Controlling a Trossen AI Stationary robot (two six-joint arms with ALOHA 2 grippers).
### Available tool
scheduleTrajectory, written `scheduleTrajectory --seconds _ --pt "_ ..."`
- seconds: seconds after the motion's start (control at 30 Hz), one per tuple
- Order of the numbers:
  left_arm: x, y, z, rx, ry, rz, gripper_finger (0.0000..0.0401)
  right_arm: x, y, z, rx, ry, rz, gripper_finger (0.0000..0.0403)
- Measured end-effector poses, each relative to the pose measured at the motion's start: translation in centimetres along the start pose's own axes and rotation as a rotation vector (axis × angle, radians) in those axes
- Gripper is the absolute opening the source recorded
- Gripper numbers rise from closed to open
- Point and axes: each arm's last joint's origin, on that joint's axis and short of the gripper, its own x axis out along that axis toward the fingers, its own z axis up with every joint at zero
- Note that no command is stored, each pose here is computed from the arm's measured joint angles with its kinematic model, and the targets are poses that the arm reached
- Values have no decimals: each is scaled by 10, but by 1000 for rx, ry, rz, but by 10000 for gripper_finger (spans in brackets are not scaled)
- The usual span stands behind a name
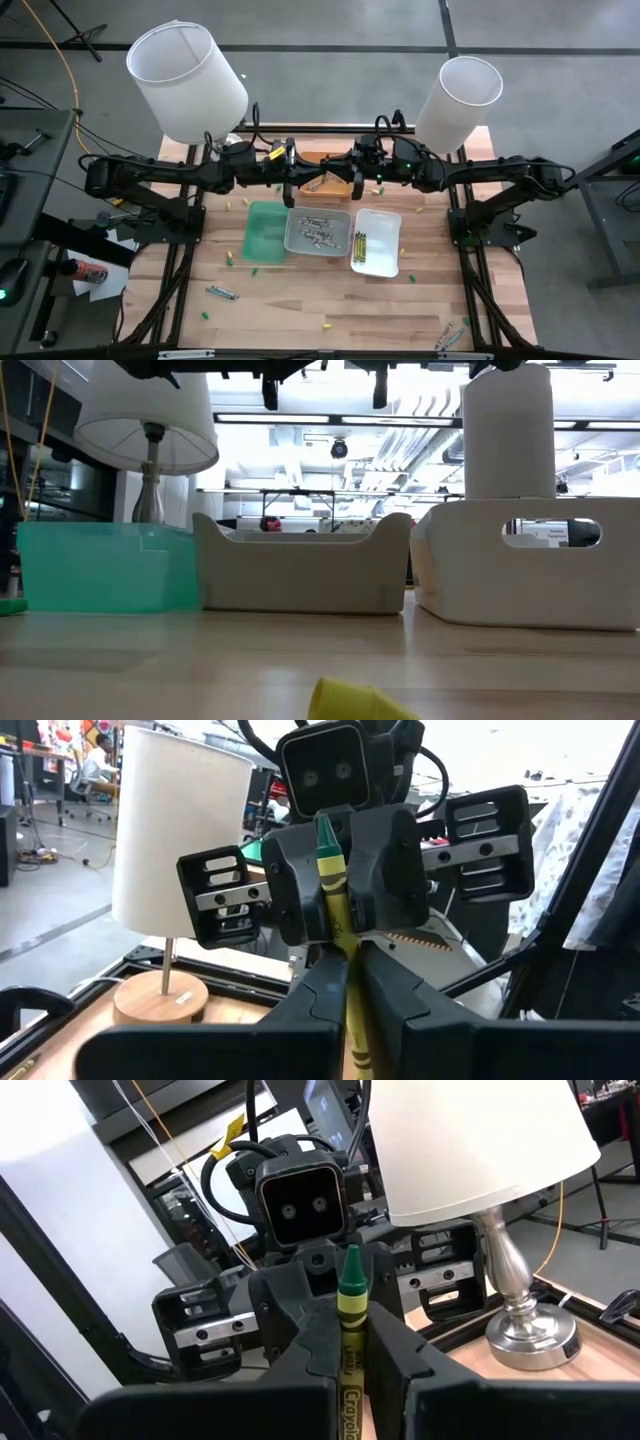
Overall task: Sort crayons
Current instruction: Put the green crayon into the white bin
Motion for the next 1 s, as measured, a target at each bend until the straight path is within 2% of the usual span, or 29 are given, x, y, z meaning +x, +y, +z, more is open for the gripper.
scheduleTrajectory --seconds 0.17,0.3,0.4,0.57,0.8,1.0 --pt "0 1 -1 2 5 5 36 0 0 0 -1 -1 2 5" --pt "-7 4 3 0 39 29 77 -7 0 11 -32 -31 12 5" --pt "-18 9 7 -6 105 74 112 -17 -1 21 -56 -29 -7 4" --pt "-46 16 22 -15 174 147 155 -40 -2 31 -88 66 -74 4" --pt "-86 16 42 -11 186 227 170 -67 5 27 -71 236 -130 3" --pt "-97 14 51 2 132 274 170 -73 9 29 -75 227 -174 5"
